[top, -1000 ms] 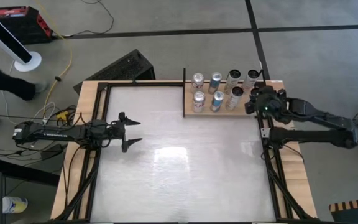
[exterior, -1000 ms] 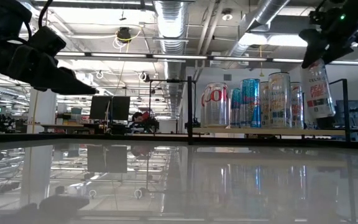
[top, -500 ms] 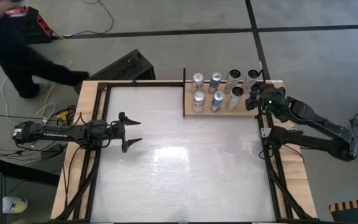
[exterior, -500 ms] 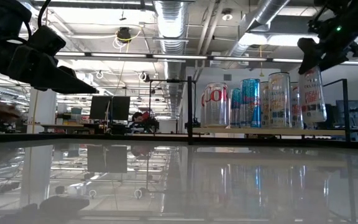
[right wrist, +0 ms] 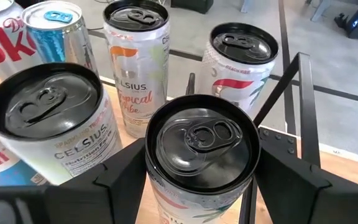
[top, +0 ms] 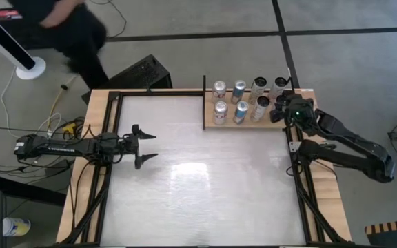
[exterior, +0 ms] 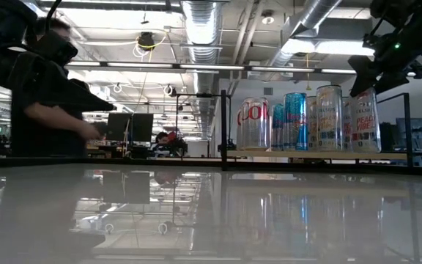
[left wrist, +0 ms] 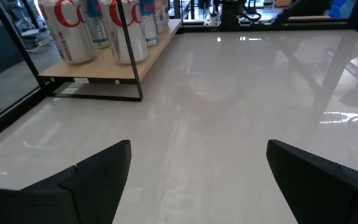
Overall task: Place canned beverage on shelf
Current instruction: Put the black can on the shelf
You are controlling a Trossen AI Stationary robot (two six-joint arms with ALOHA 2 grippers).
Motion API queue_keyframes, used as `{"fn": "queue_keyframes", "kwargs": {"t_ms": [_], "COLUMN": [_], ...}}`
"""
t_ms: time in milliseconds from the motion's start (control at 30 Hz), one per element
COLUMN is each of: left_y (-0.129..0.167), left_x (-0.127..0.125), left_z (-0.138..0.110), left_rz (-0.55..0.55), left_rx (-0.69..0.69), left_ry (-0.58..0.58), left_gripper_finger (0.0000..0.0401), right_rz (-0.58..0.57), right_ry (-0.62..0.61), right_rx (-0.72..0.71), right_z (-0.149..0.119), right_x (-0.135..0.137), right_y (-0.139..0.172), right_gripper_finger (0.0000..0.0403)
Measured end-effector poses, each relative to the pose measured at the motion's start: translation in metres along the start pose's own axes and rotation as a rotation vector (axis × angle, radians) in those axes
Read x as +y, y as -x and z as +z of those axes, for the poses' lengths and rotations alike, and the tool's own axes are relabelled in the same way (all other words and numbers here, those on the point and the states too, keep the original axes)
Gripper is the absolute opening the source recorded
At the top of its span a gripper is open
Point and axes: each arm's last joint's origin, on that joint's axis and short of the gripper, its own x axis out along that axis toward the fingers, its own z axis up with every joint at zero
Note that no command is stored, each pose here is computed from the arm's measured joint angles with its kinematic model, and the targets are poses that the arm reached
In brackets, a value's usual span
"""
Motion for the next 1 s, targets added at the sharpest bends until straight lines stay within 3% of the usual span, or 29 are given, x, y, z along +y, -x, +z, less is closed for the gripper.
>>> {"fn": "queue_keyframes", "kwargs": {"t_ms": [733, 1000], "left_y": [0.0, 0.0], "left_x": [-0.0001, -0.0001], "left_z": [-0.0022, -0.0021], "left_rz": [-0.001, -0.001], "left_rx": [0.022, 0.022], "left_ry": [0.023, 0.023], "left_gripper_finger": [0.0359, 0.0359], "right_rz": [0.018, -0.008], "right_ry": [0.004, -0.005], "right_rx": [-0.02, -0.035], "right_z": [-0.0007, 0.0005], "right_x": [-0.0036, -0.0044], "right_y": [0.0052, 0.0056], "right_gripper_finger": [0.0288, 0.0342]}}
